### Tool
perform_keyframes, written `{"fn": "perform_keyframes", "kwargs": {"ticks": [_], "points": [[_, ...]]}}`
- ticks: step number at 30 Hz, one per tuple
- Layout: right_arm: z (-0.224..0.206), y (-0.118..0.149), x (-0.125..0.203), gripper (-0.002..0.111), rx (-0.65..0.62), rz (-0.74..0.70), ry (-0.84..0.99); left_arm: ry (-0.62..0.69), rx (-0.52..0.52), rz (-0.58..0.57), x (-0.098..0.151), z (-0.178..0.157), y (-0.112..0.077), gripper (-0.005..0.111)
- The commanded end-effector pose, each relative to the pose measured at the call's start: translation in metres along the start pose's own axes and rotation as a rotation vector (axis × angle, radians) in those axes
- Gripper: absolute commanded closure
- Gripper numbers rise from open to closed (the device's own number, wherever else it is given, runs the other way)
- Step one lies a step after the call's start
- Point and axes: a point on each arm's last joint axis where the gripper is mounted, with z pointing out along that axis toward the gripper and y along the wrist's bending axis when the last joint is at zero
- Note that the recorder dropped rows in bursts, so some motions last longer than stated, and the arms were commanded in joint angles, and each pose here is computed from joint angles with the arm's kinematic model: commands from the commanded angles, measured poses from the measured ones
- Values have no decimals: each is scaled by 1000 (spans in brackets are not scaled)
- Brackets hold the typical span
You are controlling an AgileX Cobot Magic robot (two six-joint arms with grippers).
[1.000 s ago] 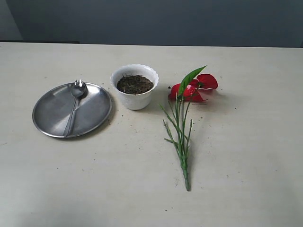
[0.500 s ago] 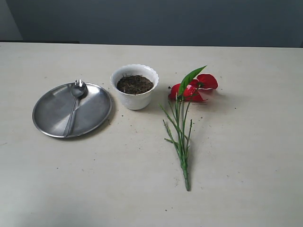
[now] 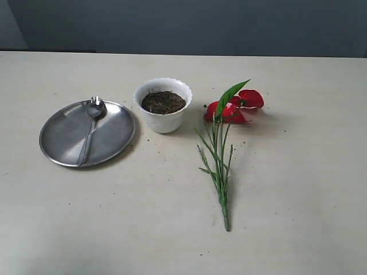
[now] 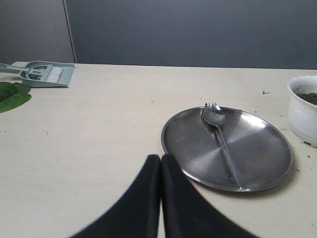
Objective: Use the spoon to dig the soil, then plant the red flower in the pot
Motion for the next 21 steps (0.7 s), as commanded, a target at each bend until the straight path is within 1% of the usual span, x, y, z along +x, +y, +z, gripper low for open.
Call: {"fn": "perform_keyframes", "kwargs": {"ticks": [1,2,3,6,11,13,14,15,16,17,18,19,20,21], "points": [[27,17,-30,109,-61,-250,-8,-14,4,-2,0,0,0,106],[33,20,-37,109,-67,-269,-21,-14,4,-2,0,0,0,106],[37,21,-40,109,-66,-251,-24,-14,4,-2,0,0,0,106],[48,22,-44,109,-54,-101,20,-14,4,-2,0,0,0,106],[71,20,-27,109,2,-72,280,-14,4,-2,0,0,0,106],[80,22,-21,109,-3,-39,351,-14,4,-2,0,0,0,106],[89,25,-13,109,-20,15,417,-14,4,-2,0,0,0,106],[94,28,-9,109,-36,33,454,-14,4,-2,0,0,0,106],[104,36,1,109,-83,40,545,-14,4,-2,0,0,0,106],[108,41,6,109,-114,23,598,-14,4,-2,0,0,0,106],[117,51,17,109,-177,-26,693,-14,4,-2,0,0,0,106],[121,57,22,109,-213,-51,735,-14,4,-2,0,0,0,106],[130,69,33,109,-267,-69,809,-14,4,-2,0,0,0,106],[136,78,40,109,-305,-78,843,-14,4,-2,0,0,0,106]]}}
